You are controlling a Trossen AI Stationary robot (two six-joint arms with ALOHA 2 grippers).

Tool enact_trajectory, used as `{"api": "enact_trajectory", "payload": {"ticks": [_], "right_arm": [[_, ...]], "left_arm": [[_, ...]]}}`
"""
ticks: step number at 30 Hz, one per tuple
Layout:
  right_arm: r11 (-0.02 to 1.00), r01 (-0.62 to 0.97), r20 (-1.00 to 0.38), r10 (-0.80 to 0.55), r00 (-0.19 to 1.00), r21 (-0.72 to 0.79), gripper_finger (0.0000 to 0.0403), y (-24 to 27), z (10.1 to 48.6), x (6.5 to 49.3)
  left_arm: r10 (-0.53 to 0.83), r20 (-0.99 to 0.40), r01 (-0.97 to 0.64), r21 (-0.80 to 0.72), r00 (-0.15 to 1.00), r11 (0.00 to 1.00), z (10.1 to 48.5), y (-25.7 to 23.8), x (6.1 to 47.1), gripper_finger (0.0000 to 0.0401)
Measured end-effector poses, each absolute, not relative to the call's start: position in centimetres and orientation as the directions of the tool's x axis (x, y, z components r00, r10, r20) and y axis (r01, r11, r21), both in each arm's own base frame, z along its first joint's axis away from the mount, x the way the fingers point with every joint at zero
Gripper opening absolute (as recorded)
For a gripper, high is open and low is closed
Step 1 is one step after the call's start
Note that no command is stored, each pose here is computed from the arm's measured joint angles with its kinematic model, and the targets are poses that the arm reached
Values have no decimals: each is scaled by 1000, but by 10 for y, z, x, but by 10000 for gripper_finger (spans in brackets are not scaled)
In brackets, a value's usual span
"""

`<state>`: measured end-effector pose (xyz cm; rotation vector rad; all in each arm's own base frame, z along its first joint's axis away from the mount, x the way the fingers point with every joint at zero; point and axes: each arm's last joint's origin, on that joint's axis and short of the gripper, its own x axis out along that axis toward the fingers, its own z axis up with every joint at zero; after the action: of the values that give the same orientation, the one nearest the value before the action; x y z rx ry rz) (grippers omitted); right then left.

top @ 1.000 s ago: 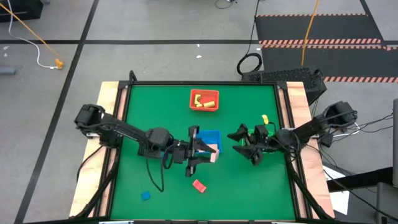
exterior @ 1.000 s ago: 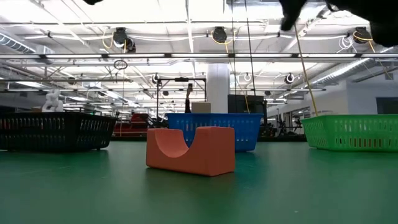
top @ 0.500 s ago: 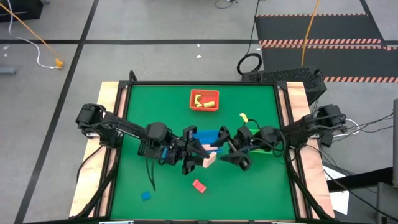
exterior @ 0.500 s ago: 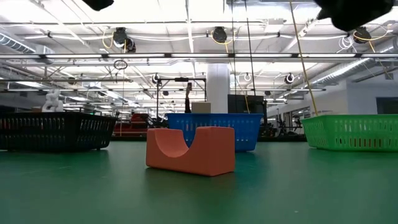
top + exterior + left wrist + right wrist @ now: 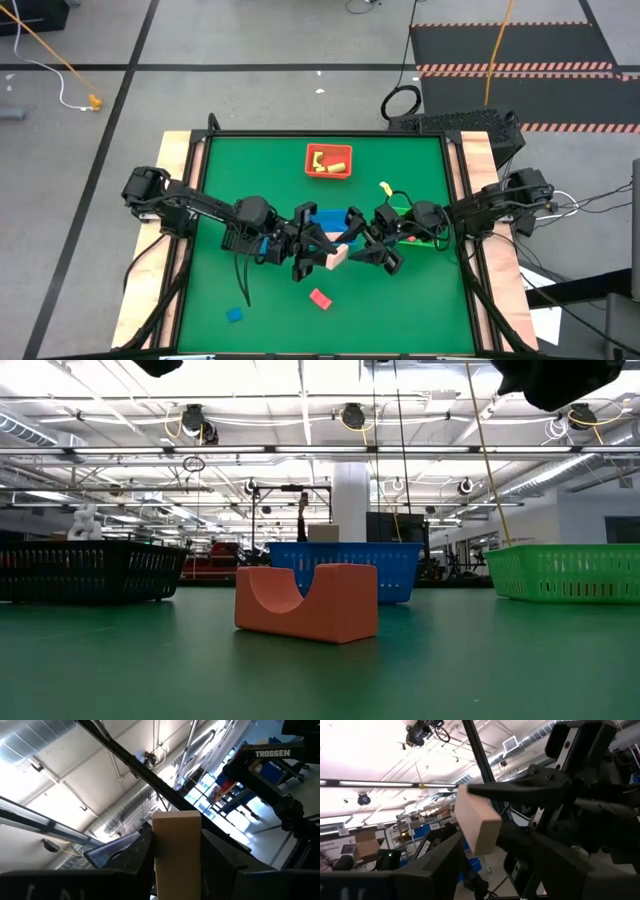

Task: Sort & place blocks by color
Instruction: Put the brown block into the blue bin

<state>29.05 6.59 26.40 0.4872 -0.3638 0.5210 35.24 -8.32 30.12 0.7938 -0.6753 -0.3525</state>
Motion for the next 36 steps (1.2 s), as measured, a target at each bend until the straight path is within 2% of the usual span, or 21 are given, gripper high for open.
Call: {"api": "enact_trajectory", "payload": {"ticks": [3, 9, 20, 25, 31, 36], "right_arm": [[758, -551, 438, 388, 811, 350, 218, 66, 263, 291], [694, -649, 452, 492, 744, 312, 219, 68, 268, 286], [710, -626, 423, 483, 767, 323, 197, 63, 266, 289], [722, -612, 421, 469, 776, 323, 148, 57, 266, 290], [718, -617, 423, 473, 773, 323, 43, 53, 266, 290], [714, -615, 423, 470, 775, 335, 40, 50, 266, 291]], "left_arm": [[-530, 394, 71, 750, 751, 658, 298, -83, 354, 127], [-534, 352, 98, 761, 769, 641, 294, -83, 356, 127], [-500, 353, 81, 749, 791, 657, 295, -67, 359, 127], [-493, 347, 81, 749, 798, 658, 294, -65, 360, 127], [-501, 337, 95, 750, 797, 655, 293, -65, 360, 127], [-498, 339, 121, 719, 798, 684, 293, -65, 360, 150]]}}
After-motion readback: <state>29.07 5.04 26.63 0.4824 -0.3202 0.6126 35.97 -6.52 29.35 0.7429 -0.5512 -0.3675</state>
